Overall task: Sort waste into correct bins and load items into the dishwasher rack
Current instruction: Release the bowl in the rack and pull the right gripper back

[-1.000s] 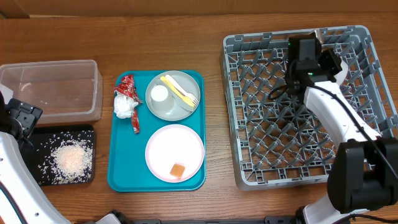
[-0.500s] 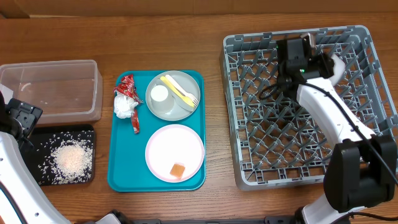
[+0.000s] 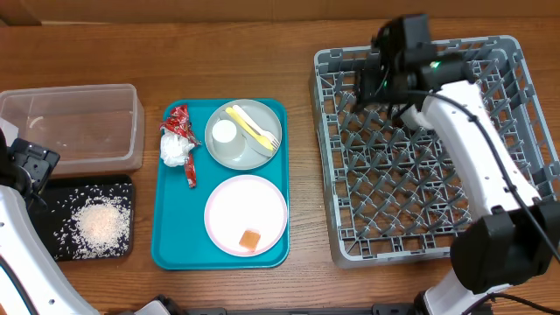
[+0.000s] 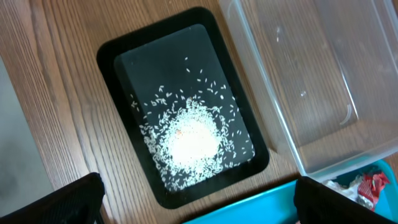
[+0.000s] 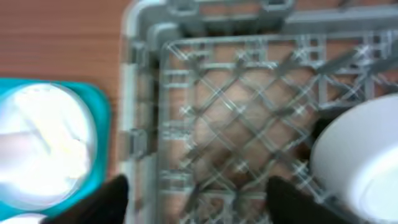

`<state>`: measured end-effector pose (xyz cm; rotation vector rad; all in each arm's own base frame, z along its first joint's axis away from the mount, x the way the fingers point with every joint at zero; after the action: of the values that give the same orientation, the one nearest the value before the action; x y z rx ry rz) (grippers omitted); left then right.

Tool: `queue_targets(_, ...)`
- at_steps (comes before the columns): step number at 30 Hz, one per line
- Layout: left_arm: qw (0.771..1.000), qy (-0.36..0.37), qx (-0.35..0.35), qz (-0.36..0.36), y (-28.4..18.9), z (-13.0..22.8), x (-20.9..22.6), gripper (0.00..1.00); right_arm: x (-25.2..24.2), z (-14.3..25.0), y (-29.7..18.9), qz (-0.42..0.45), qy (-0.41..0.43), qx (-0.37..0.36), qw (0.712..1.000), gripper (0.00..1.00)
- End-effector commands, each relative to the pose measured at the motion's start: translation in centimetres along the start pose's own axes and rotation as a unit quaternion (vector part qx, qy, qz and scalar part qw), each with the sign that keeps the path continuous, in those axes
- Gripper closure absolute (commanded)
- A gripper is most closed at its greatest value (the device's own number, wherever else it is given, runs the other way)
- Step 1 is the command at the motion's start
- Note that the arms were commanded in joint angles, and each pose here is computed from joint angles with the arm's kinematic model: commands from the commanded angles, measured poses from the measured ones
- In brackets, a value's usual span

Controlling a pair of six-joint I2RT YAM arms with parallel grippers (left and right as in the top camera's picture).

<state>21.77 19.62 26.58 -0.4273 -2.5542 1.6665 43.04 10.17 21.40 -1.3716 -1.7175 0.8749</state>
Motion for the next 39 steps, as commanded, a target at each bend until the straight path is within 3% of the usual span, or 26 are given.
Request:
queue_targets(1,1.0,-0.007,-0.001,0.002,-0.1,-0.2,-0.1,0.0,2.1,-2.7,-4.9,-0.09,0.043,-0.034,0.994,0.11)
queue_targets(2,1.0,-0.007,-0.001,0.002,-0.1,-0.2,-0.1,0.0,1.9,-3.1,-5.8,-0.089,0.045,-0.039,0.994,0.0)
queue_targets(4,1.0,-0.007,-0.001,0.002,-0.1,-0.2,-0.1,0.0,0.7,-3.5,-6.7,-0.065,0.052,-0.047,0.995,0.0)
queue_targets(7,1.0,-0.007,-0.001,0.002,-0.1,-0.2,-0.1,0.0,-3.9,-3.0,-6.2,0.051,0.083,-0.045,0.994,0.0)
queue_targets(9,1.0,-0.007,-0.001,0.002,-0.1,-0.2,-0.1,0.0,-6.7,-2.2,-5.5,0.113,0.133,-0.038,0.984,0.06)
queue_targets(10,1.0,-0.007,-0.001,0.002,-0.1,-0.2,-0.1,0.0,-7.6,-1.9,-5.1,0.127,0.148,-0.034,0.98,0.11)
queue_targets(15,1.0,-0.007,-0.001,0.002,-0.1,-0.2,-0.1,0.0,-11.9,0.5,-2.2,0.153,0.195,0.012,0.969,0.71)
queue_targets(21,1.0,-0.007,-0.001,0.002,-0.1,-0.2,-0.1,0.0,-14.8,1.8,0.0,0.153,0.23,0.037,0.96,0.96)
queue_targets(39,1.0,-0.007,-0.001,0.002,-0.1,-0.2,-0.1,0.0,-15.7,2.6,7.4,0.123,0.236,0.078,0.961,0.96)
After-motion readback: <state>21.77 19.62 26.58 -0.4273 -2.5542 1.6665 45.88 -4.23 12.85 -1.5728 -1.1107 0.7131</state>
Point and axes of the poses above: each gripper's point midway between its finger pads, its own y axis out along the fingers, its own x axis along the line the jaws close on, z = x × y, the point moved 2 cm from there along -y, back along the fingers, and after that the axes turned 3 degrees about -y, right-handed, at the moved point
